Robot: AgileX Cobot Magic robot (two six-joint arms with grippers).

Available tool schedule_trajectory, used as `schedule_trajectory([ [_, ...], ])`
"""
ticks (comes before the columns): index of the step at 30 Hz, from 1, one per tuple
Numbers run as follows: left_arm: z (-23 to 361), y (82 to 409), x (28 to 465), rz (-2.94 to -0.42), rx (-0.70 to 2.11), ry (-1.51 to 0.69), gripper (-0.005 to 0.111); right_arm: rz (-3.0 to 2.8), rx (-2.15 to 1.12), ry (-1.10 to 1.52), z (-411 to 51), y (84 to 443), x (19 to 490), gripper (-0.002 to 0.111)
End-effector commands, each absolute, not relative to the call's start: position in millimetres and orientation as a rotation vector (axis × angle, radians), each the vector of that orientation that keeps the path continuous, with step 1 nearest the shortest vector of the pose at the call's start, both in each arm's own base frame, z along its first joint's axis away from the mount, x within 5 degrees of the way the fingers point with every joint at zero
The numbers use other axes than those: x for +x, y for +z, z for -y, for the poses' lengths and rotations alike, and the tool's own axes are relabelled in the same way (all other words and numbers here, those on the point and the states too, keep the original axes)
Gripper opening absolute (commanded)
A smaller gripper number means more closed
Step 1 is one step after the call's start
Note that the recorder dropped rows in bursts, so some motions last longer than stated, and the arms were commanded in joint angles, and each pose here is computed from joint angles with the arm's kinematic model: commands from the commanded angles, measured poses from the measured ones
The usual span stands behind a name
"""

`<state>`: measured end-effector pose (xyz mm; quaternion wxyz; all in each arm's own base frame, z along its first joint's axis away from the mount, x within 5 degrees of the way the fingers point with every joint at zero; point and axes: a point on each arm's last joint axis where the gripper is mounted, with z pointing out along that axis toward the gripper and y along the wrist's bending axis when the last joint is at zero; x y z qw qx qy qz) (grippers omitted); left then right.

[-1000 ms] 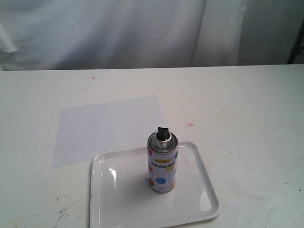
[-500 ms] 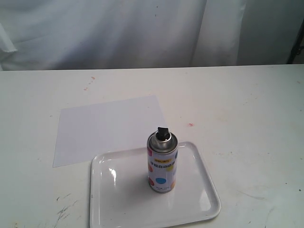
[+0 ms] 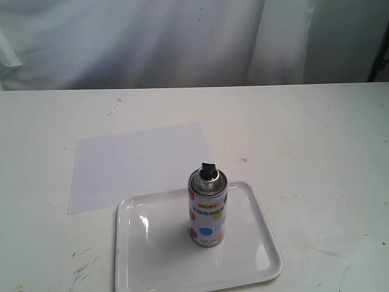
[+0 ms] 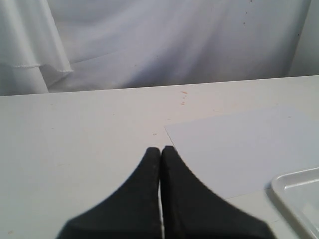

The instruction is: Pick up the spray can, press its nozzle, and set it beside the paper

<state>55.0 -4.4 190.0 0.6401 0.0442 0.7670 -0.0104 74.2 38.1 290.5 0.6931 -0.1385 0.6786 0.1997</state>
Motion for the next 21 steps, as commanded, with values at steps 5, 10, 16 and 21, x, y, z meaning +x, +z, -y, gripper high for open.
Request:
schedule_trajectory([
  [5, 4.7, 189.1, 54.8, -1.746, 0.107, -0.027, 0.000, -1.520, -0.303, 0.440, -37.4, 289.3, 74.4, 0.000],
  [10, 4.7, 189.1, 54.8, -1.746, 0.107, -0.027, 0.000, -1.521, -0.299, 0.445, -37.4, 289.3, 74.4, 0.000],
  [16, 4.7, 189.1, 54.8, -1.746, 0.107, -0.027, 0.000, -1.521, -0.299, 0.445, -37.4, 289.3, 74.4, 0.000],
  [21, 4.7, 189.1, 54.8, -1.746, 0.107, -0.027, 0.000, -1.500, -0.263, 0.412, -32.2, 291.3, 72.4, 0.000],
])
